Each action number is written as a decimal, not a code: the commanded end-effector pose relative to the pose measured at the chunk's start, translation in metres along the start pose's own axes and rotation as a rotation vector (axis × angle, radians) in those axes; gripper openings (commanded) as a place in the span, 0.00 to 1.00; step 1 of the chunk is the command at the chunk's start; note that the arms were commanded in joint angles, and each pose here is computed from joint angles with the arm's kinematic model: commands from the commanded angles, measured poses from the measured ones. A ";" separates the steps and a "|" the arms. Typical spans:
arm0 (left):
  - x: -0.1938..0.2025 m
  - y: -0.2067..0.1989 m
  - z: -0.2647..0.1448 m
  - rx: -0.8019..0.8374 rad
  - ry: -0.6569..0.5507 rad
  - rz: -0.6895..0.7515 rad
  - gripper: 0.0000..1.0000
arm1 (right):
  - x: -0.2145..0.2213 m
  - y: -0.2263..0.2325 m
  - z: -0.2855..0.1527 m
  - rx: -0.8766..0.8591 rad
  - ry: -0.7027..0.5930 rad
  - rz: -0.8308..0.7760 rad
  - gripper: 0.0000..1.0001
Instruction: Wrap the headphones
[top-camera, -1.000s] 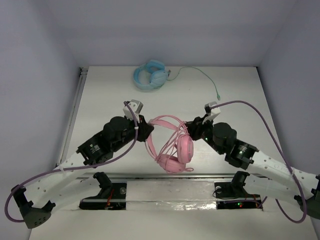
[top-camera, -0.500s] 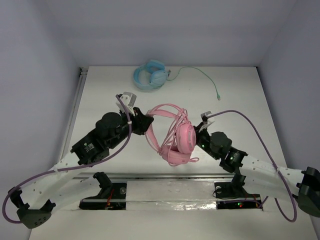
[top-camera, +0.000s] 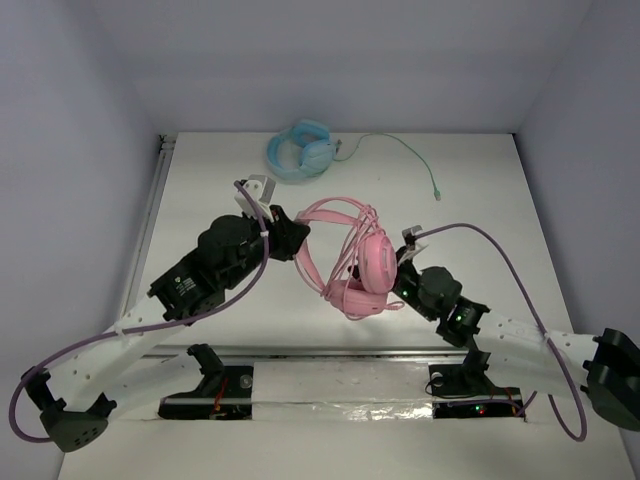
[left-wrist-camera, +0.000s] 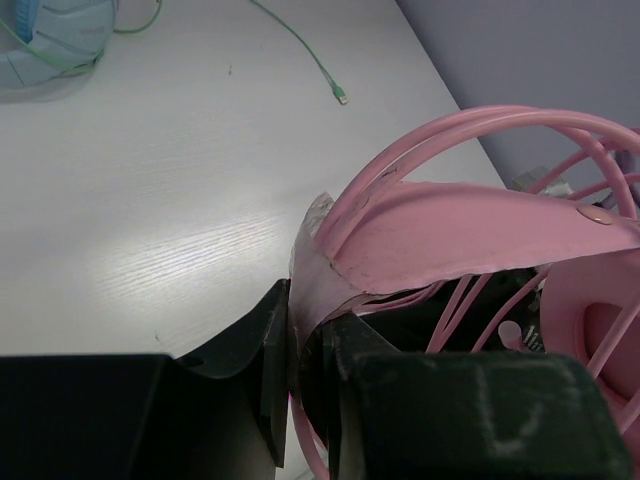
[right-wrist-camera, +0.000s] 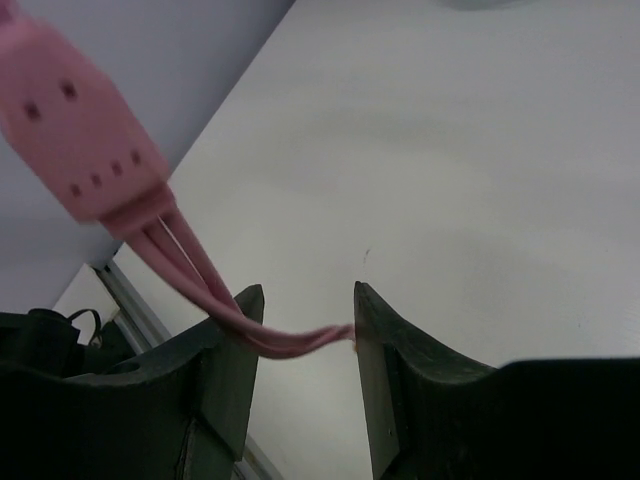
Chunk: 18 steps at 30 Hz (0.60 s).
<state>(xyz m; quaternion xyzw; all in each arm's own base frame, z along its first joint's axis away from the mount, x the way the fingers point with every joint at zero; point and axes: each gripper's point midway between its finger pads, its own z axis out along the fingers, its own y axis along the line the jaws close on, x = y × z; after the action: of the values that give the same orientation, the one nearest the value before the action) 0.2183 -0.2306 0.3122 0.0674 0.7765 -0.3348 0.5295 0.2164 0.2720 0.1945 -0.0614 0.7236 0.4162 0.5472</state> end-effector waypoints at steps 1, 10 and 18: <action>-0.078 -0.043 -0.019 0.146 -0.221 -0.131 0.00 | -0.007 0.004 0.002 -0.030 -0.055 0.056 0.47; -0.095 -0.052 -0.016 0.183 -0.251 -0.148 0.00 | -0.008 -0.004 0.001 -0.009 -0.099 0.096 0.49; -0.096 -0.054 -0.012 0.190 -0.243 -0.153 0.00 | -0.022 -0.015 0.008 0.069 -0.155 0.062 0.49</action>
<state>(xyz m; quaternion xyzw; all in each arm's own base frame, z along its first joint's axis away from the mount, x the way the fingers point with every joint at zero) 0.2311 -0.2402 0.3434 0.0492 0.7546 -0.3686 0.5407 0.2232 0.2646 0.1704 -0.0191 0.7303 0.4089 0.5469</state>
